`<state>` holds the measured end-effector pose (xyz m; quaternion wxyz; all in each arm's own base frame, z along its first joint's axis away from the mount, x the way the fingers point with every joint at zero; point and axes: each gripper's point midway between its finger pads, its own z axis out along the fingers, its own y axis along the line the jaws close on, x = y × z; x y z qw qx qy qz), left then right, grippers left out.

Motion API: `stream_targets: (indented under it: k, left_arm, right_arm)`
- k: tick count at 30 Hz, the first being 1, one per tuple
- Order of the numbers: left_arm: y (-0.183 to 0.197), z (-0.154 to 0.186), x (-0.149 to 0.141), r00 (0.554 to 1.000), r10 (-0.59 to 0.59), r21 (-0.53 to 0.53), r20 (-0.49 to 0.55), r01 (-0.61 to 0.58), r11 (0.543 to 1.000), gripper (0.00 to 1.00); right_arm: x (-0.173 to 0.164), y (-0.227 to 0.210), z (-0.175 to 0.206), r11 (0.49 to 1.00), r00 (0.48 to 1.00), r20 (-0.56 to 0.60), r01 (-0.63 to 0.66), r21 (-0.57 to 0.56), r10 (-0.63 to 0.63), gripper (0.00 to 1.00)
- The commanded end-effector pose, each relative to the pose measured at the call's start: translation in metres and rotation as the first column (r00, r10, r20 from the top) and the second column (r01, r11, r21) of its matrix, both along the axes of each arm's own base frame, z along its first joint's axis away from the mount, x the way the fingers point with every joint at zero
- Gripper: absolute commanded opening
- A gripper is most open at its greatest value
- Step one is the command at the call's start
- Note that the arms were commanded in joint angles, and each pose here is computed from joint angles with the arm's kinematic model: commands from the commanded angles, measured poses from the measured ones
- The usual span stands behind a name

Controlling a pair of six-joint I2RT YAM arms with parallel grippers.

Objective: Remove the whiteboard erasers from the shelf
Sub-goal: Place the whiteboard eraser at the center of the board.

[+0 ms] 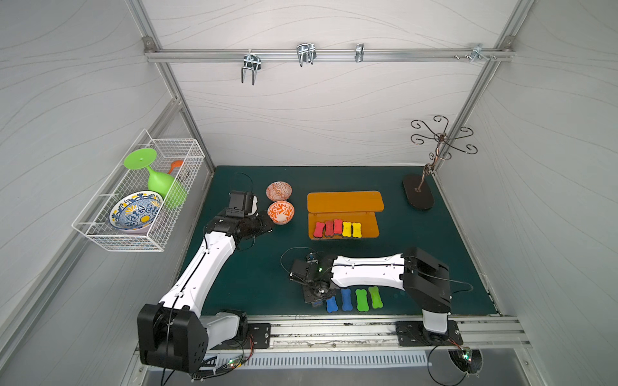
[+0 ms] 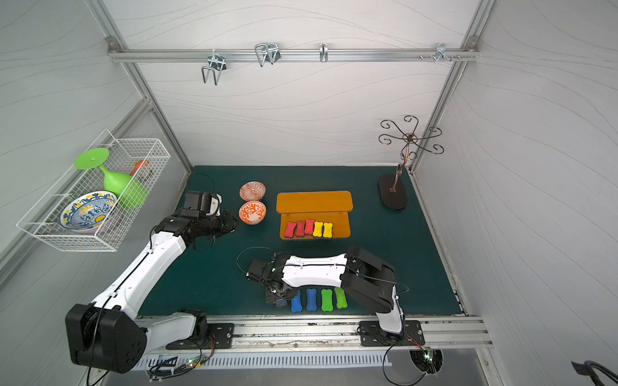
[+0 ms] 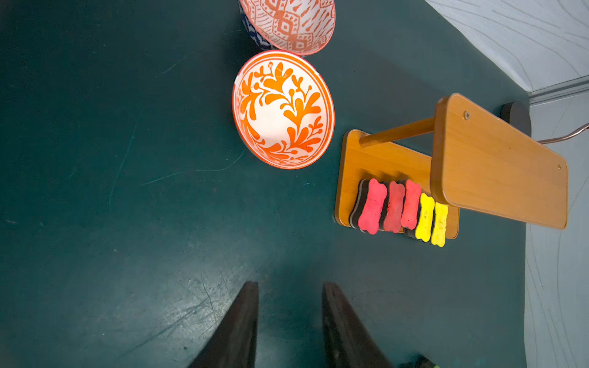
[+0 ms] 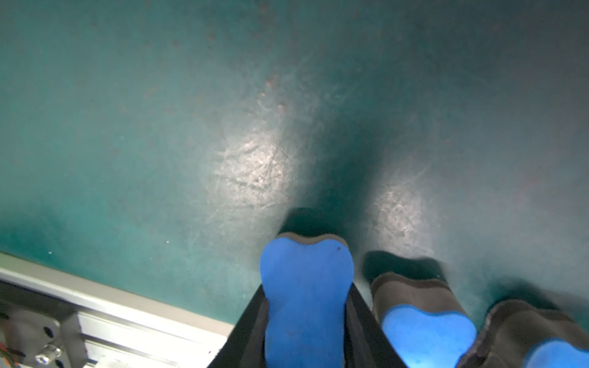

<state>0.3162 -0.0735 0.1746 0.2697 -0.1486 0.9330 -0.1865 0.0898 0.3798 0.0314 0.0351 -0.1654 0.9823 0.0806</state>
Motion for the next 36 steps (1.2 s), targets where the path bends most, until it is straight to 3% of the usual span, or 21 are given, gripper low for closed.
stream_targets:
  k: [1,7,14,21,26,36]
  left_arm:
    - [0.002,0.013,0.004,0.999,0.003,0.002,0.054,-0.003,1.0,0.37]
    - [0.001,0.014,0.004,0.999,-0.001,-0.004,0.054,0.001,1.0,0.37]
    - [-0.006,0.023,0.003,0.997,-0.014,-0.044,0.082,0.017,0.999,0.37]
    - [-0.017,0.039,-0.006,0.99,-0.03,-0.113,0.14,0.046,0.992,0.37]
    - [-0.029,0.044,-0.01,0.988,-0.063,-0.141,0.143,0.084,0.987,0.36]
    - [-0.048,0.054,-0.02,0.98,-0.116,-0.173,0.162,0.144,0.974,0.36]
  right_arm:
    - [-0.001,0.001,-0.002,1.0,1.0,-0.01,0.005,-0.005,-0.005,0.42]
    - [0.001,0.0,0.01,1.0,1.0,0.026,0.001,-0.004,-0.001,0.49]
    - [0.024,-0.011,0.069,1.0,0.978,0.21,-0.008,0.023,0.003,0.56]
    - [0.036,-0.03,0.097,0.998,0.951,0.309,-0.038,0.056,0.019,0.64]
    - [0.048,-0.04,0.115,0.998,0.925,0.376,-0.065,0.007,0.058,0.71]
    - [0.074,-0.039,0.139,0.997,0.893,0.444,-0.066,-0.026,0.071,0.73]
